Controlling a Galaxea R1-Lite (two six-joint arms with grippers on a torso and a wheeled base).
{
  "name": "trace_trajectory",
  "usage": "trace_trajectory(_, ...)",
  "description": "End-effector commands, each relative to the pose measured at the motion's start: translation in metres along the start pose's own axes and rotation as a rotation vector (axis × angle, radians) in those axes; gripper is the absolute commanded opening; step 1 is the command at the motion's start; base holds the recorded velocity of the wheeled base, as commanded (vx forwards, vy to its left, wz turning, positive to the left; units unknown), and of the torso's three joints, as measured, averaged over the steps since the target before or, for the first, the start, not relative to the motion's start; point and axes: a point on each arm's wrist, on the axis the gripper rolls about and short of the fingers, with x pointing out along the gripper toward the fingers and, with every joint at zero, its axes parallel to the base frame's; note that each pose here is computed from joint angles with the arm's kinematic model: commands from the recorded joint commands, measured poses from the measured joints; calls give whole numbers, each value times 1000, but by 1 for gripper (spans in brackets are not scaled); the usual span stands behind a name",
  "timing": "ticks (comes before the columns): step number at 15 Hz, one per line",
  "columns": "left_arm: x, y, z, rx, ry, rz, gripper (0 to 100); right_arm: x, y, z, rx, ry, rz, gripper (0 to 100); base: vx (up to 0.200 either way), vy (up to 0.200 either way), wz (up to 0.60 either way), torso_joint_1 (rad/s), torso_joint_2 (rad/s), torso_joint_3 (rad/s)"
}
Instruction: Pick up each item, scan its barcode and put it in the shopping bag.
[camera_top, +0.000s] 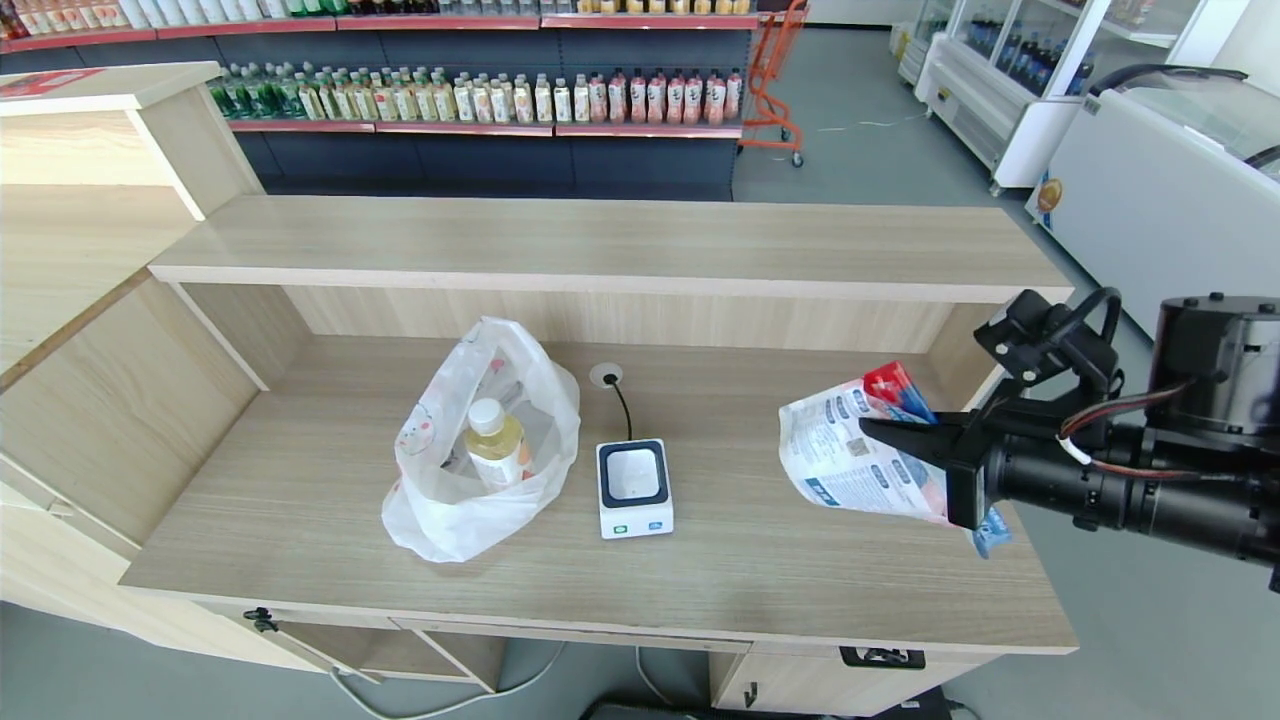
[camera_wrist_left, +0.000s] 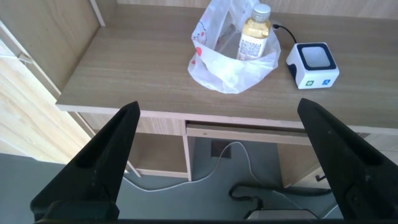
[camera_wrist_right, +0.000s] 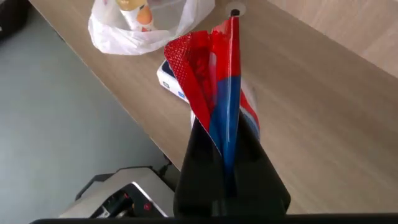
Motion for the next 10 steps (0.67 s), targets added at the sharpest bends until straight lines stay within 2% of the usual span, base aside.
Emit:
trace_trajectory(1, 0, 0, 0, -1, -1, 0, 100, -5, 0, -12, -1, 18, -17, 0, 0, 0, 0, 0, 0, 0)
trace_trajectory(10, 0, 0, 0, 1, 0, -2, 100, -12, 1, -6, -5, -28, -35, 0, 0, 0, 0, 0, 0, 0)
